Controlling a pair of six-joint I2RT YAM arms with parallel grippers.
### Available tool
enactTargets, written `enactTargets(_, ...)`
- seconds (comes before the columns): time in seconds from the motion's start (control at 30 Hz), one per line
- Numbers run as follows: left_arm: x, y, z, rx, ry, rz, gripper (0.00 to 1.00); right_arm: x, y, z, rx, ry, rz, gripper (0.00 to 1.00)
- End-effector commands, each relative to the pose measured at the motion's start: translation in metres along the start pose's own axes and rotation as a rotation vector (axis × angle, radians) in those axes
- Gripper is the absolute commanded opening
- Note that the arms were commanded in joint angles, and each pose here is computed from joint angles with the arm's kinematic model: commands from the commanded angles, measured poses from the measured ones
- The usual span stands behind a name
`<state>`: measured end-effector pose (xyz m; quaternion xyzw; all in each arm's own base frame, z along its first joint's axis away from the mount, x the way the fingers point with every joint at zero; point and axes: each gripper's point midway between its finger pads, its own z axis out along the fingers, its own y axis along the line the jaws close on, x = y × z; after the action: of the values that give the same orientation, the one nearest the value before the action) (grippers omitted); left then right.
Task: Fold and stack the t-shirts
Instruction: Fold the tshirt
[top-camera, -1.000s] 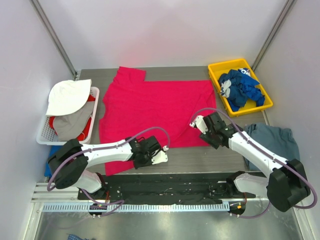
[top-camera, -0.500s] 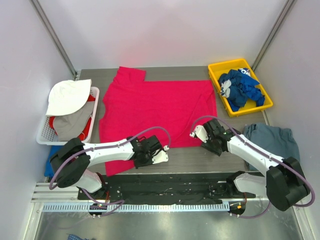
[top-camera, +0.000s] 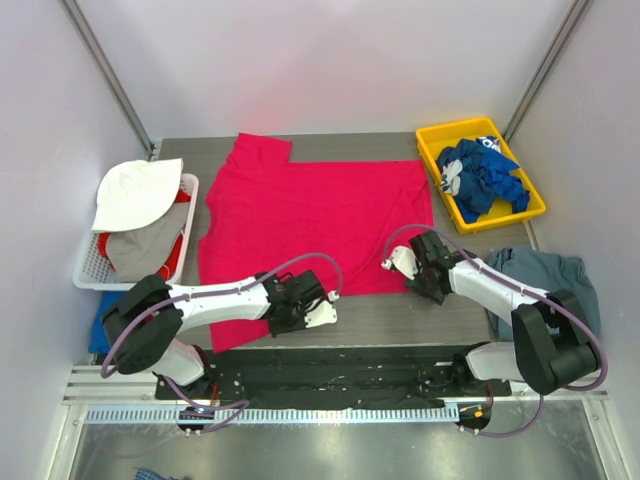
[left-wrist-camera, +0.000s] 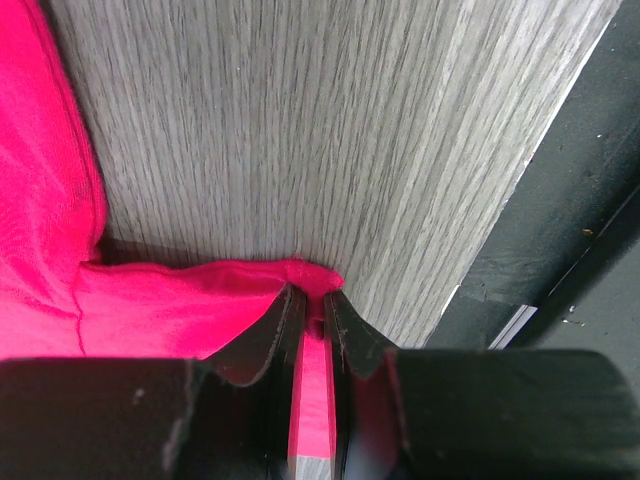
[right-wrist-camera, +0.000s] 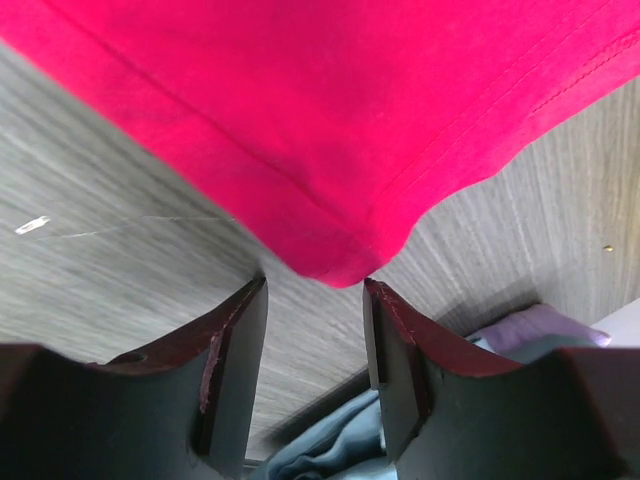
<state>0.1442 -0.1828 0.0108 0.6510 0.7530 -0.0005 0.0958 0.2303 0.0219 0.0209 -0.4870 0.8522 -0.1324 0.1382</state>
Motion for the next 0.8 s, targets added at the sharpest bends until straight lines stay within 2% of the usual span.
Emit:
enactTargets(0.0, -0.007, 0.016, 0.021, -0.066, -0.016, 0.011, 0.17, -0.016, -0.011, 0.007, 0.007, -0.048, -0.01, 0.5)
enactTargets(0.1, -0.006, 0.015, 0.021, -0.064, -0.016, 0.008, 0.17, -0.017, -0.01, 0.014, -0.007, -0.04, -0.011, 0.46)
enactTargets(0.17, -0.004, 0.015, 0.022, -0.068, -0.012, 0.007, 0.16, -0.018, -0.008, 0.017, -0.022, -0.034, -0.005, 0.38)
enactTargets(0.23, -0.002, 0.015, 0.022, -0.073, -0.012, 0.005, 0.14, -0.019, -0.007, 0.018, -0.031, -0.036, -0.003, 0.34)
enactTargets(0.33, 0.001, 0.016, 0.023, -0.088, -0.017, 0.004, 0.08, -0.019, -0.005, 0.019, -0.036, -0.031, 0.004, 0.12)
enactTargets(0.37, 0.001, 0.017, 0.022, -0.094, -0.015, 0.005, 0.06, -0.018, -0.006, 0.019, -0.03, -0.028, 0.008, 0.01)
enactTargets(0.43, 0.001, 0.019, 0.019, -0.11, -0.021, 0.005, 0.0, -0.015, -0.007, 0.016, -0.02, -0.023, 0.011, 0.01)
enactTargets(0.77, -0.012, 0.042, -0.033, -0.246, -0.152, 0.002, 0.0, -0.015, -0.014, -0.02, -0.003, -0.059, 0.046, 0.01)
